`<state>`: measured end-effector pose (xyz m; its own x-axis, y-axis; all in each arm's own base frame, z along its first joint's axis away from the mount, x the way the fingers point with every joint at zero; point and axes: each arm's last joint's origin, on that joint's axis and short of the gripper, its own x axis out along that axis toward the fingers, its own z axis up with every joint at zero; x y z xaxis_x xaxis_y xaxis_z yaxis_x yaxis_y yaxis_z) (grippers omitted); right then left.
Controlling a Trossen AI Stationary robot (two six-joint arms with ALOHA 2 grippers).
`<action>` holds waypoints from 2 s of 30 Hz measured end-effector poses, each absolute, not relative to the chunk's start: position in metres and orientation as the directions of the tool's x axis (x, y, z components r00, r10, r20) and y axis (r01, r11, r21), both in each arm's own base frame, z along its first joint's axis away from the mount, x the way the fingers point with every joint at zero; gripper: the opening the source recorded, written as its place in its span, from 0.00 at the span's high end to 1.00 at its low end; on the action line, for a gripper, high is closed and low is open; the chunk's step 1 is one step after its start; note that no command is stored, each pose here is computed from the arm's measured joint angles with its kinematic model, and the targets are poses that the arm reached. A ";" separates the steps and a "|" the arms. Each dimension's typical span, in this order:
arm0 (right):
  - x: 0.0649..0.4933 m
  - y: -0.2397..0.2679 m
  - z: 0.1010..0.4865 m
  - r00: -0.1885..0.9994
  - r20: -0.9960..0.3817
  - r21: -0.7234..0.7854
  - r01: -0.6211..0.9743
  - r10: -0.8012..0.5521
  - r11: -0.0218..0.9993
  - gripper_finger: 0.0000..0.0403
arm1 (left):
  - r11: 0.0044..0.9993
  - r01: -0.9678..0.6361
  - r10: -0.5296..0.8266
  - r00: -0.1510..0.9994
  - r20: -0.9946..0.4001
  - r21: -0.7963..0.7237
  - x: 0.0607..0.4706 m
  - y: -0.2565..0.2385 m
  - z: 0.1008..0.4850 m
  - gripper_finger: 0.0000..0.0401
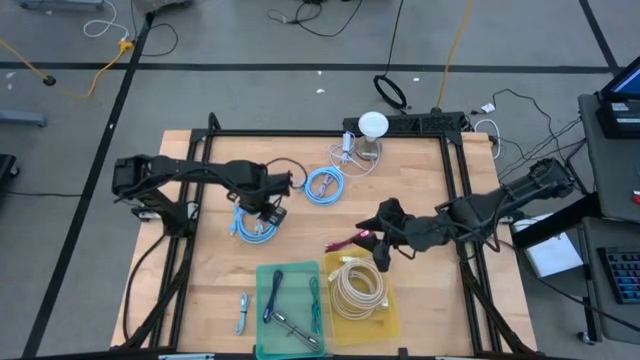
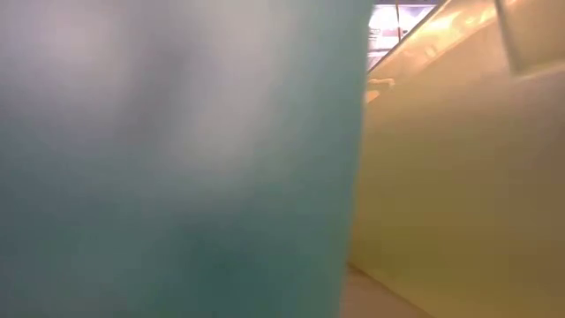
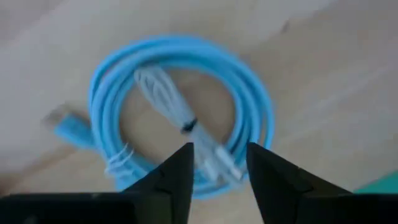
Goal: Pick & Place USB Port
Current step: Put the white charger cable into the green bin
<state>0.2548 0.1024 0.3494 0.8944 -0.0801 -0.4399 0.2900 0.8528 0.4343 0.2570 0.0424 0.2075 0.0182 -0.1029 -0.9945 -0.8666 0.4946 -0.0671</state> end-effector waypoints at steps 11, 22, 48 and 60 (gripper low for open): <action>0.259 0.096 0.352 0.906 -0.415 0.414 0.267 -0.080 0.870 0.49 | 0.484 -0.875 -0.047 -0.040 -0.998 0.012 0.255 0.018 0.206 0.32; 0.259 0.097 0.353 0.908 -0.410 0.418 0.265 -0.080 0.869 0.50 | 0.443 -0.897 -0.013 0.003 -1.000 -0.008 0.259 0.030 0.206 0.37; 0.259 0.104 0.357 0.929 -0.366 0.441 0.224 -0.054 0.869 0.50 | 0.371 -0.920 -0.107 0.095 -0.990 -0.128 0.239 0.029 0.144 0.92; 0.260 0.100 0.356 0.924 -0.377 0.434 0.240 -0.068 0.868 0.50 | 0.303 -0.841 -0.075 0.447 -0.891 -0.448 0.227 -0.007 0.249 0.92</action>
<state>0.2598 0.1003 0.3561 0.9239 -0.0676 -0.3767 0.2403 0.8685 0.4336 0.2269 -0.0065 0.2487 0.4475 -0.0746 -0.8912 -0.8412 0.3032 -0.4478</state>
